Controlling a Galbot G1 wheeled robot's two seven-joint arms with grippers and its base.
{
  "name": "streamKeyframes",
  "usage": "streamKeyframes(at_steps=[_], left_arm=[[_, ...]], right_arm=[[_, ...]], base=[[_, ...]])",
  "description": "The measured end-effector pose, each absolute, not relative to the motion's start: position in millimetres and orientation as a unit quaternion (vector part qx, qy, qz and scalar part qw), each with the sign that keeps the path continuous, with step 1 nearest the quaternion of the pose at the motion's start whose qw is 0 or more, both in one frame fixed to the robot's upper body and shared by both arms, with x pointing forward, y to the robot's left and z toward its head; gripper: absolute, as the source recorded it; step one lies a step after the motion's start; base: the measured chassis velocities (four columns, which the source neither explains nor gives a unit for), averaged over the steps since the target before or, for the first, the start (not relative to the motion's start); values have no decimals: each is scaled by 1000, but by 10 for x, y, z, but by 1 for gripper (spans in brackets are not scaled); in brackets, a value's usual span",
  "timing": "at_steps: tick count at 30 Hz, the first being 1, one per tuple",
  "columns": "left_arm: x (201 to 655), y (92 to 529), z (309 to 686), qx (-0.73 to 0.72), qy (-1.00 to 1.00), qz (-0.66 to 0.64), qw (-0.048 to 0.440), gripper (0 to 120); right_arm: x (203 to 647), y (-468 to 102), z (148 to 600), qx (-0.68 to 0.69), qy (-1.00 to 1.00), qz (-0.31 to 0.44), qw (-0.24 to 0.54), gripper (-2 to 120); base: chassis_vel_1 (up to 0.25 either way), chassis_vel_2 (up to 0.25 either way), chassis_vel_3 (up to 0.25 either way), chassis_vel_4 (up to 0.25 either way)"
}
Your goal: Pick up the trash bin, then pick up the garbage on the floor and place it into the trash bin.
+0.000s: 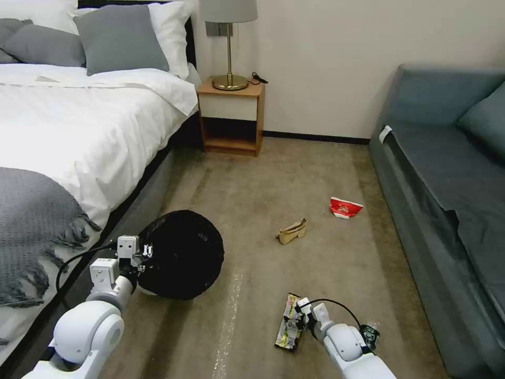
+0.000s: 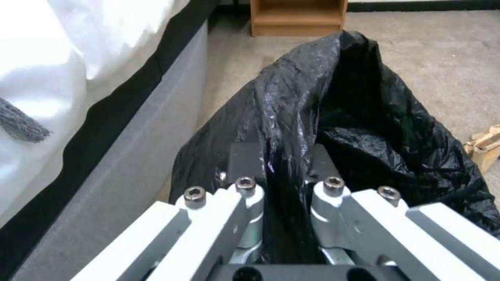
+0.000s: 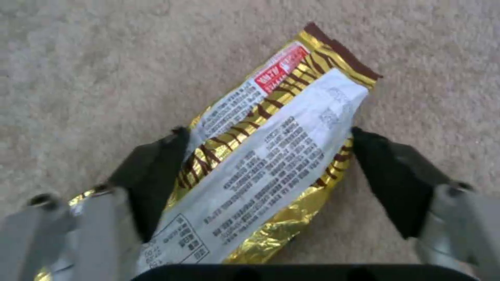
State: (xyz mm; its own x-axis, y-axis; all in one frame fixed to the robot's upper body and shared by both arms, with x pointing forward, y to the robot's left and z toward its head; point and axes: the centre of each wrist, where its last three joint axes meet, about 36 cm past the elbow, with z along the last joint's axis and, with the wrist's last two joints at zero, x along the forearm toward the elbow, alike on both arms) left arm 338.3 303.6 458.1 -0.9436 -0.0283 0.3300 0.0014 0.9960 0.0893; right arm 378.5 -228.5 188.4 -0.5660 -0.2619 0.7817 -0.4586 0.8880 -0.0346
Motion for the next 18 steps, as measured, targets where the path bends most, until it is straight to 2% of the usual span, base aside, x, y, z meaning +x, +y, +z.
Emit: streamKeyframes(at_steps=[2, 3, 4, 6, 7, 8, 10, 12, 13, 16, 17, 18], left_arm=[[3386, 3046, 4584, 7, -985, -44, 167, 7], [3386, 3046, 4584, 7, -985, -44, 167, 7], [3387, 3050, 4582, 8, -985, -45, 167, 7], [3387, 3051, 4581, 8, -985, -45, 167, 7], [3390, 3056, 4577, 8, -985, -45, 167, 7], [3392, 3057, 4576, 8, -985, -45, 167, 7], [3393, 3058, 4576, 8, -985, -45, 167, 7], [3400, 3062, 4572, 9, -985, -44, 167, 7], [3400, 3062, 4572, 9, -985, -44, 167, 7], [3400, 3062, 4572, 9, -985, -44, 166, 7], [3400, 3062, 4572, 9, -985, -44, 166, 7], [3400, 3062, 4571, 8, -985, -44, 166, 7]], right_arm=[[3798, -2280, 1860, 208, -876, 116, 419, 66], [3798, -2280, 1860, 208, -876, 116, 419, 66], [3803, -2277, 1847, 210, -876, 117, 419, 61], [3804, -2276, 1846, 210, -876, 117, 419, 61], [3805, -2270, 1831, 213, -875, 118, 420, 51], [3805, -2269, 1826, 215, -874, 119, 419, 46], [3805, -2269, 1826, 215, -874, 120, 419, 44], [3813, -2273, 1827, 215, -874, 124, 419, 31], [3813, -2273, 1827, 215, -874, 124, 419, 31], [3821, -2283, 1833, 216, -873, 126, 418, 16], [3821, -2283, 1833, 216, -873, 126, 418, 16], [3829, -2302, 1841, 214, -874, 127, 417, 10]], base=[[0, 0, 0, 0], [0, 0, 0, 0], [0, 0, 0, 0], [0, 0, 0, 0], [0, 0, 0, 0], [0, 0, 0, 0], [0, 0, 0, 0], [0, 0, 0, 0], [0, 0, 0, 0], [0, 0, 0, 0], [0, 0, 0, 0], [0, 0, 0, 0]])
